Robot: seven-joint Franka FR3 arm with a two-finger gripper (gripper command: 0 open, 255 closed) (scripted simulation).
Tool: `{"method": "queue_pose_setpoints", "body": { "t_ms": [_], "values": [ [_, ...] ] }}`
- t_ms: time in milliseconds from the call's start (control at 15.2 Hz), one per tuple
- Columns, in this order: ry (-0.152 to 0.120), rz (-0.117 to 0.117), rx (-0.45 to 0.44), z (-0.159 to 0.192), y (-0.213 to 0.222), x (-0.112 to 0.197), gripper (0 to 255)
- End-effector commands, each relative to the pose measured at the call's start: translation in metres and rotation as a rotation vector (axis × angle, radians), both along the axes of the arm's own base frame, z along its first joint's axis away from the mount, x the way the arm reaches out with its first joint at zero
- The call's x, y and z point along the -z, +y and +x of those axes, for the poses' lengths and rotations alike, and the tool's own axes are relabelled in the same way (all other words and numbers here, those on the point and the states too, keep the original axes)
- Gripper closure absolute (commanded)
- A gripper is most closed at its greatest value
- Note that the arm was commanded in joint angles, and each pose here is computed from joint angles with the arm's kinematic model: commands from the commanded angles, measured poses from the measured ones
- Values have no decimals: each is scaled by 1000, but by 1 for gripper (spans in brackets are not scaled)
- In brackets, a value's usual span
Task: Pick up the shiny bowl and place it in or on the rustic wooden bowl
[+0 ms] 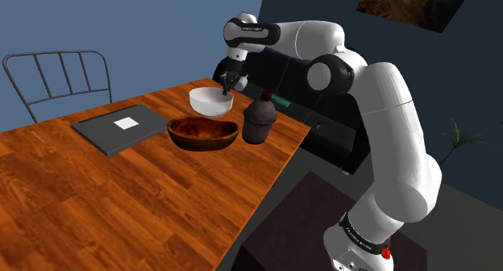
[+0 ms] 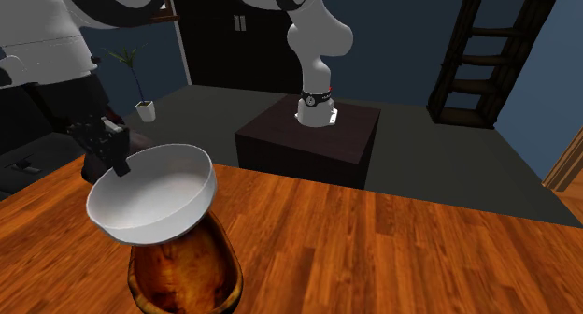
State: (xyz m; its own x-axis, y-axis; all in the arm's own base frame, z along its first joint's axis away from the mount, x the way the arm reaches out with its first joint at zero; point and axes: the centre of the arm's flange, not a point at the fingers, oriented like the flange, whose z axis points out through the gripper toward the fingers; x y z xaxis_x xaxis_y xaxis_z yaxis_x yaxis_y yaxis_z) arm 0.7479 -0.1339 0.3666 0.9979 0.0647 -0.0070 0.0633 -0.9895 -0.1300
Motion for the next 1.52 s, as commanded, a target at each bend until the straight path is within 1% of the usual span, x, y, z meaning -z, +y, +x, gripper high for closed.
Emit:
{"method": "queue_pose_setpoints", "body": {
  "t_ms": [0,528,1056,1122,1452],
  "values": [
    [-1,0,0,0,1,10,255],
    [-1,0,0,0,1,51,255],
    [-1,0,0,0,1,51,255],
    [-1,0,0,0,1,51,0],
    [-1,0,0,0,1,51,0]
  ]
}}
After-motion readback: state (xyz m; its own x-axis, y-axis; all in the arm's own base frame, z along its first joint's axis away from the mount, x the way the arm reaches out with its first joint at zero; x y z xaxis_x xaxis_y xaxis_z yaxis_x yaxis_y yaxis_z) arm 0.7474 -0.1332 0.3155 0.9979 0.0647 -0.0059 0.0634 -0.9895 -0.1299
